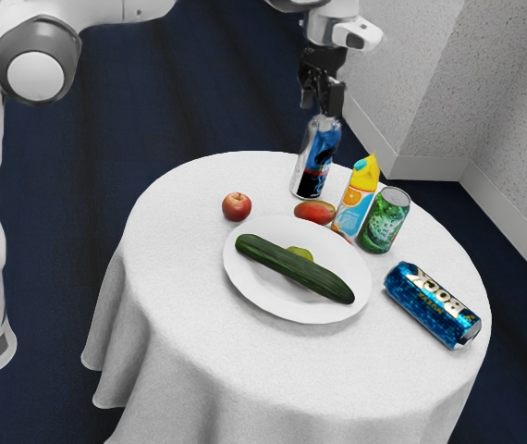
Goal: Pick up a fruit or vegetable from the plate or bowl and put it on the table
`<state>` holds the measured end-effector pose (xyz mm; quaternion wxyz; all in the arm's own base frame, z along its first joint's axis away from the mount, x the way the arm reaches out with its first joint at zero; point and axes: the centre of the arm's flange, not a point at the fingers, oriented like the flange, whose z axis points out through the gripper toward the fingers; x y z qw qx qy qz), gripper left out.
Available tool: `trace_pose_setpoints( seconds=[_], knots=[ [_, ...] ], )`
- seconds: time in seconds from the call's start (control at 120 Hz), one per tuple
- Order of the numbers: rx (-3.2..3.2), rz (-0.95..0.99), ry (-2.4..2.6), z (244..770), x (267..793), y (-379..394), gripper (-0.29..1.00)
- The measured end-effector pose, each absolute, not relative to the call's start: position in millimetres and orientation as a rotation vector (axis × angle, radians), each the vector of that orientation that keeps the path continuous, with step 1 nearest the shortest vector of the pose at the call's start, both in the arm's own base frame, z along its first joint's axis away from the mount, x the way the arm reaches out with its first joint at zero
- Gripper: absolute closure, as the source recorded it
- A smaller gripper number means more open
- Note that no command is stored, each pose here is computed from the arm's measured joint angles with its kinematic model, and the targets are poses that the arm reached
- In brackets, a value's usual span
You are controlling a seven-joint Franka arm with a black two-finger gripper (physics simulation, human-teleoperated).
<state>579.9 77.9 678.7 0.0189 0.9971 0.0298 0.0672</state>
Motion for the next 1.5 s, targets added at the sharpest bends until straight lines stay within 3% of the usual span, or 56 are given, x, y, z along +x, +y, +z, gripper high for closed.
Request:
trace_pose_setpoints(
  seconds=[0.325,0.608,0.817,1.15,1.5],
  knots=[
    [3.068,0.239,-0.026,686.2,583.6,80.1,0.0],
    [2.985,0.049,-0.523,612.5,624.1,-88.6,0.0],
    [3.005,0.072,-0.597,619.6,620.9,-100.3,0.0],
    [3.086,-0.016,-0.735,527.2,631.2,-116.4,0.0],
    [3.016,0.096,-0.826,543.7,625.7,-155.2,0.0]
  ],
)
